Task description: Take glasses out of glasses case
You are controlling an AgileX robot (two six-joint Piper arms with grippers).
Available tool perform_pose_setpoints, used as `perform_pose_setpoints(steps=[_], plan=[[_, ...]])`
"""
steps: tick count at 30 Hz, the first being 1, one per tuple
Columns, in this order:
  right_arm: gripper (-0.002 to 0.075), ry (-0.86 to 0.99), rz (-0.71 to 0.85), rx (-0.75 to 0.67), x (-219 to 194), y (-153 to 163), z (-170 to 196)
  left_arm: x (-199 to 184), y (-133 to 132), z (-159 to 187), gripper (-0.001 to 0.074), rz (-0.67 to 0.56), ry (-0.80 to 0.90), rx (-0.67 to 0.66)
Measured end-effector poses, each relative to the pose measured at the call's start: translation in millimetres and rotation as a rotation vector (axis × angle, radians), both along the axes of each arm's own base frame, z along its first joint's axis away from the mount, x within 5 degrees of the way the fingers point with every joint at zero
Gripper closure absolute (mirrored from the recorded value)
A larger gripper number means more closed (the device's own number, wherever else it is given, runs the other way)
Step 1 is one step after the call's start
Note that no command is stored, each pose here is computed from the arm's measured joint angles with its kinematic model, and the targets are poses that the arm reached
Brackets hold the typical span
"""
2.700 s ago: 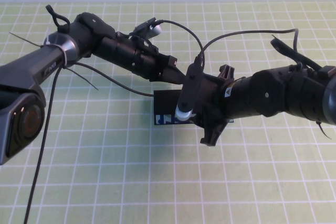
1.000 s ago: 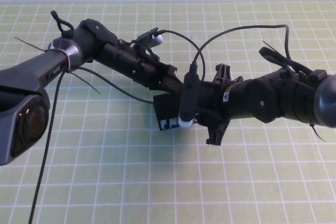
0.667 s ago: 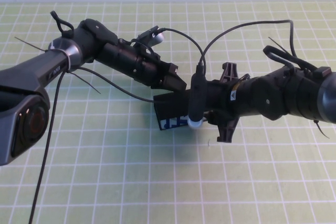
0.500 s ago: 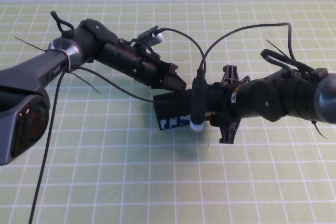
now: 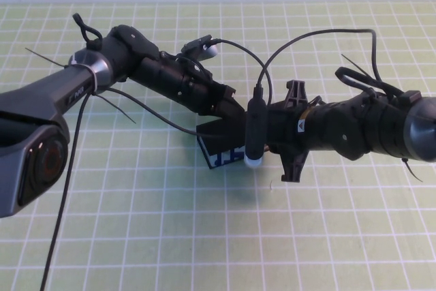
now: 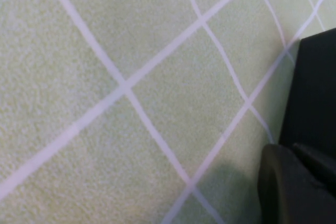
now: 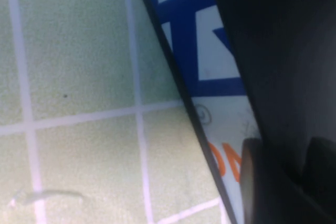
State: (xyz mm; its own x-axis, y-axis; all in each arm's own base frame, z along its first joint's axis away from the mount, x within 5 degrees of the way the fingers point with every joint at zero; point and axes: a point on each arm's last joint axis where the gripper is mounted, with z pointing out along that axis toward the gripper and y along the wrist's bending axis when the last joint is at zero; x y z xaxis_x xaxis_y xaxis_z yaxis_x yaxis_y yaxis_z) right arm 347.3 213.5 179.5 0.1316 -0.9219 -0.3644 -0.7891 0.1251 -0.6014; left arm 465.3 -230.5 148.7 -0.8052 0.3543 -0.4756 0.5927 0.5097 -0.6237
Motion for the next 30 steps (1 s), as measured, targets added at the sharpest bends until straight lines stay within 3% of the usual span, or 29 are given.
perform_pose_setpoints(steps=[16, 19, 23, 27, 30], plan=[[0.0710, -0.086, -0.026, 0.095, 1.6, 1.5, 22.6, 2.9, 4.0, 6.3, 0.0740, -0.026, -0.030, 0.020], [0.0717, -0.088, -0.046, 0.125, 2.3, 2.1, 23.8, 9.8, 13.1, 25.2, 0.0739, -0.041, -0.072, 0.028], [0.0727, -0.092, -0.065, 0.154, 3.2, 2.6, 25.2, 11.7, 37.0, 81.1, 0.0739, -0.028, -0.181, 0.054], [0.0728, -0.102, -0.069, 0.165, 4.0, 2.9, 26.3, -1.1, 58.9, 146.0, 0.0739, -0.006, -0.327, 0.092], [0.0729, -0.116, -0.072, 0.176, 4.8, 3.2, 27.5, -20.5, 65.5, 172.2, 0.0739, -0.019, -0.366, 0.105]])
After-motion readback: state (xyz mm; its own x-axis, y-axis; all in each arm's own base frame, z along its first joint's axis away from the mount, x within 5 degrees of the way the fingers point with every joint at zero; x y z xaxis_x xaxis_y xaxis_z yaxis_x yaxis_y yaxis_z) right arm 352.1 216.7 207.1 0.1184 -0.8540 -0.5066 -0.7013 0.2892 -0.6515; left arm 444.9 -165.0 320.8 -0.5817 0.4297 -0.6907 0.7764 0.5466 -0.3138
